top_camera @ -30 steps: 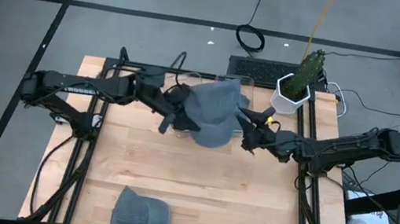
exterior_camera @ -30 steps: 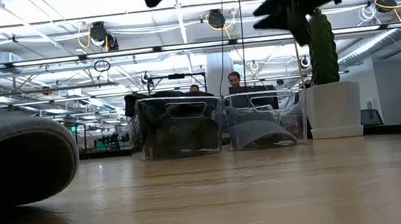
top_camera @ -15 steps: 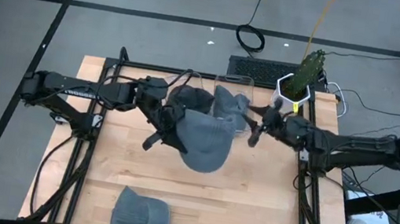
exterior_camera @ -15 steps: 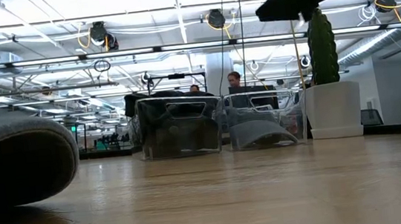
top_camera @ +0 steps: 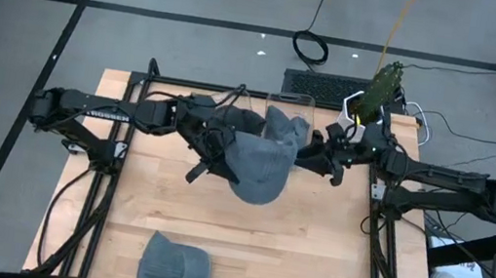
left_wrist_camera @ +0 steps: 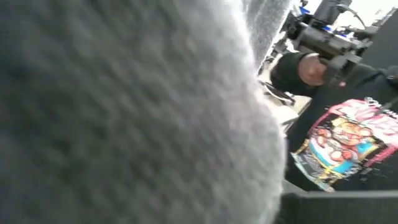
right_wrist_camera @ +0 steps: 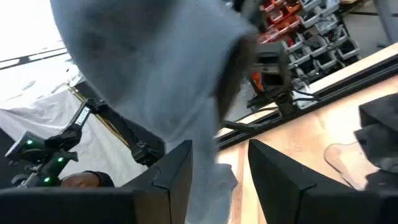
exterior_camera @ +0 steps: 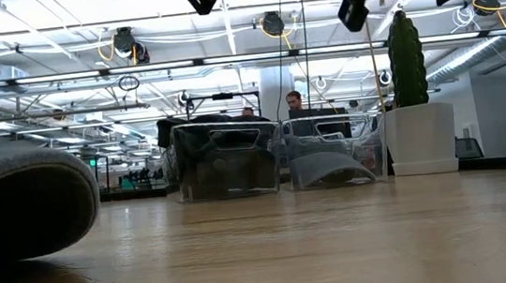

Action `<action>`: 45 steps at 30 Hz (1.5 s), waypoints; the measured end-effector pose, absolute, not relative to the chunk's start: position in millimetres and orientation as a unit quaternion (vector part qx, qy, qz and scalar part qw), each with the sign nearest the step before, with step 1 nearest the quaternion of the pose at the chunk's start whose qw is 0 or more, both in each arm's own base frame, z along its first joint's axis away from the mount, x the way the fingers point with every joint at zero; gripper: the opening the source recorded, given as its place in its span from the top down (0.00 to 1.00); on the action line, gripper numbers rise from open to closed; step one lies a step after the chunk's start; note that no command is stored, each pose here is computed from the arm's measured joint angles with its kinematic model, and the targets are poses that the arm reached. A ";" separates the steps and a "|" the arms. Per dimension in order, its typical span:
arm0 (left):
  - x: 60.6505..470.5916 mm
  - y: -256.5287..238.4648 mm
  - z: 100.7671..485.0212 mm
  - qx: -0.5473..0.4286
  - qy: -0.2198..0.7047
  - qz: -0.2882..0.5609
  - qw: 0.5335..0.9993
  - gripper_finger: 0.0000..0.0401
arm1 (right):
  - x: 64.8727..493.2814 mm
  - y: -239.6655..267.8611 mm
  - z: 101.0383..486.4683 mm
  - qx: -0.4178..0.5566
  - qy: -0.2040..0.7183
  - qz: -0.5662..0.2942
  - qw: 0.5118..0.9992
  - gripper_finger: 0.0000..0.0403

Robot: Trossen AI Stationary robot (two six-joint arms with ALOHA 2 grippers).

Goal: Pick & Place hat
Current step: Put the top gray cap into the right transparent bin

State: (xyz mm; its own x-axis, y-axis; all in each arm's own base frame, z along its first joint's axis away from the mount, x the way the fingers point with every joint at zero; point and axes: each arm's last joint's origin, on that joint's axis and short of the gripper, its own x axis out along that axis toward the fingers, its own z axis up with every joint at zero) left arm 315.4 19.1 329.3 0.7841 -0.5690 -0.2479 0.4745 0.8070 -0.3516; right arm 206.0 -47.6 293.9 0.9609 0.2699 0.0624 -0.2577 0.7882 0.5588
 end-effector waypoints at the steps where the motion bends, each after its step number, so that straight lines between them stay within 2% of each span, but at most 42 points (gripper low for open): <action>1: 315.4 20.7 329.3 -0.134 0.172 -0.275 0.936 0.98 | 207.6 -47.1 293.2 0.294 0.011 0.144 0.945 0.64; 15: 315.4 26.0 329.9 -0.127 0.166 -0.268 0.940 0.98 | 232.8 -41.8 286.3 0.291 -0.020 0.196 0.936 0.66; 18: 315.3 26.5 329.9 -0.127 0.166 -0.269 0.940 0.98 | 236.0 -40.4 282.8 0.284 -0.013 0.200 0.938 0.75; 21: 315.0 26.1 329.2 -0.129 0.169 -0.271 0.939 0.97 | 238.2 -36.1 281.7 0.252 -0.014 0.227 0.941 0.93; 22: 315.0 26.0 329.3 -0.129 0.169 -0.273 0.938 0.97 | 239.0 -34.3 281.8 0.241 -0.018 0.235 0.942 0.96; 28: 314.9 26.0 329.8 -0.123 0.166 -0.273 0.940 0.96 | 240.4 -28.7 282.4 0.215 -0.028 0.246 0.945 0.99; 33: 317.1 22.3 331.5 -0.116 0.157 -0.253 0.948 0.80 | 241.8 -29.4 279.9 0.218 -0.022 0.230 0.948 0.99; 40: 307.2 24.4 348.0 -0.081 0.115 -0.241 0.960 0.42 | 241.4 -33.4 280.0 0.228 -0.026 0.206 0.951 1.00; 45: 279.9 41.8 369.6 -0.093 0.096 -0.207 0.969 0.19 | 241.5 -33.0 280.0 0.243 -0.025 0.196 0.950 1.00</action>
